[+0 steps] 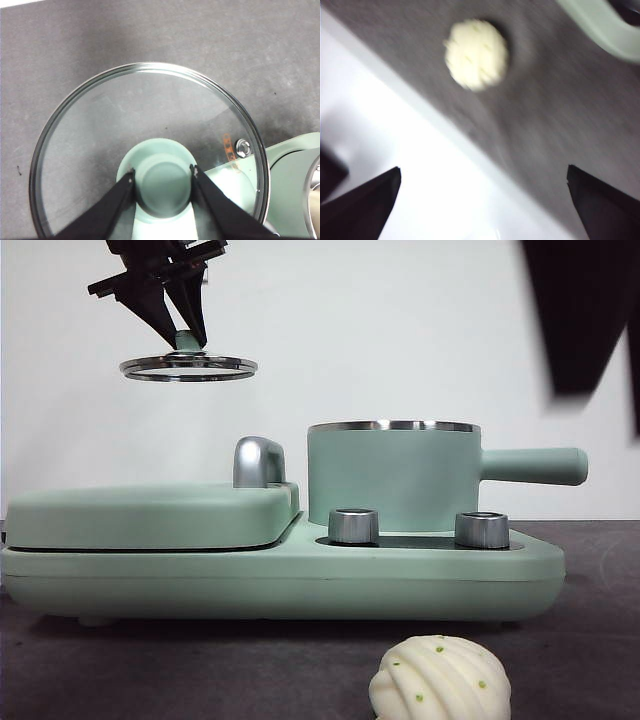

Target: Put the buns in a small steamer

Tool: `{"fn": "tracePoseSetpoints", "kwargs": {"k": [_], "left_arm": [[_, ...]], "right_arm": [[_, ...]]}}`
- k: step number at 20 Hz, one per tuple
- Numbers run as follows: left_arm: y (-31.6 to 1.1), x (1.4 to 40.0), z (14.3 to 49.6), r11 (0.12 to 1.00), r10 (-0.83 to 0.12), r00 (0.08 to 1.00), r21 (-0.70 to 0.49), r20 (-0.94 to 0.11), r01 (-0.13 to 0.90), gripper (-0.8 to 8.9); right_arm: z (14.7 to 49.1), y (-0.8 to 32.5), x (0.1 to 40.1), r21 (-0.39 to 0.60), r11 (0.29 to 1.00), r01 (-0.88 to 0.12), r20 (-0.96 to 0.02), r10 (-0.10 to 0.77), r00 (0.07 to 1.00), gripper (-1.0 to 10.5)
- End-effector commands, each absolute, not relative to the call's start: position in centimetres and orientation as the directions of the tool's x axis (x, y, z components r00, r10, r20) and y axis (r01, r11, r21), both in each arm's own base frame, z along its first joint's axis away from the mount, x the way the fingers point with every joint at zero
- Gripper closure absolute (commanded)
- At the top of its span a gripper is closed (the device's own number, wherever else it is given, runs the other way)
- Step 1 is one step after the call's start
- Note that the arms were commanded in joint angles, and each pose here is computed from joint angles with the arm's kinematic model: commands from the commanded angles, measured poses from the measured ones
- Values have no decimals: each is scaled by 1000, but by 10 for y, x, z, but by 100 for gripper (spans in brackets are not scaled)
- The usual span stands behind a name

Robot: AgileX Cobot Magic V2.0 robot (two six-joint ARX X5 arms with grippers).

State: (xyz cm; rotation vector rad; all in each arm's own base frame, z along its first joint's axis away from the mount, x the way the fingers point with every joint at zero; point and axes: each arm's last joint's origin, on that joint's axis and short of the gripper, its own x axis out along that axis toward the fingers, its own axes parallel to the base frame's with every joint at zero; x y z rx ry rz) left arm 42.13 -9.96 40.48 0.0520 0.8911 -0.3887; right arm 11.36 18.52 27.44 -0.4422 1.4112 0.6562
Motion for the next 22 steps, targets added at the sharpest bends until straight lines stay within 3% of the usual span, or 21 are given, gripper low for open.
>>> {"fn": "tracePoseSetpoints", "kwargs": {"k": [1, 4, 11, 15, 19, 22], "left_arm": [[-103, 422, 404, 925, -318, 559, -123, -765, 359, 796], [-104, 422, 404, 925, -319, 559, -123, -765, 361, 796], [-107, 421, 404, 922, -323, 557, -123, -765, 367, 796], [-107, 421, 404, 922, -323, 557, -123, -765, 366, 796], [-107, 421, 404, 922, -323, 558, -122, -764, 367, 796], [-107, 421, 404, 922, -323, 558, -122, -764, 367, 796]], "right_arm": [[253, 203, 111, 136, 741, -657, -967, 245, 76, 419], [223, 212, 110, 159, 737, -657, -953, 289, 94, 420], [181, 227, 124, 140, 753, -643, -958, 267, 104, 436], [170, 231, 128, 99, 766, -635, -967, 225, 121, 537], [170, 229, 130, 71, 776, -627, -967, 209, 149, 743], [171, 230, 132, 75, 779, -622, -964, 217, 155, 750]]}}
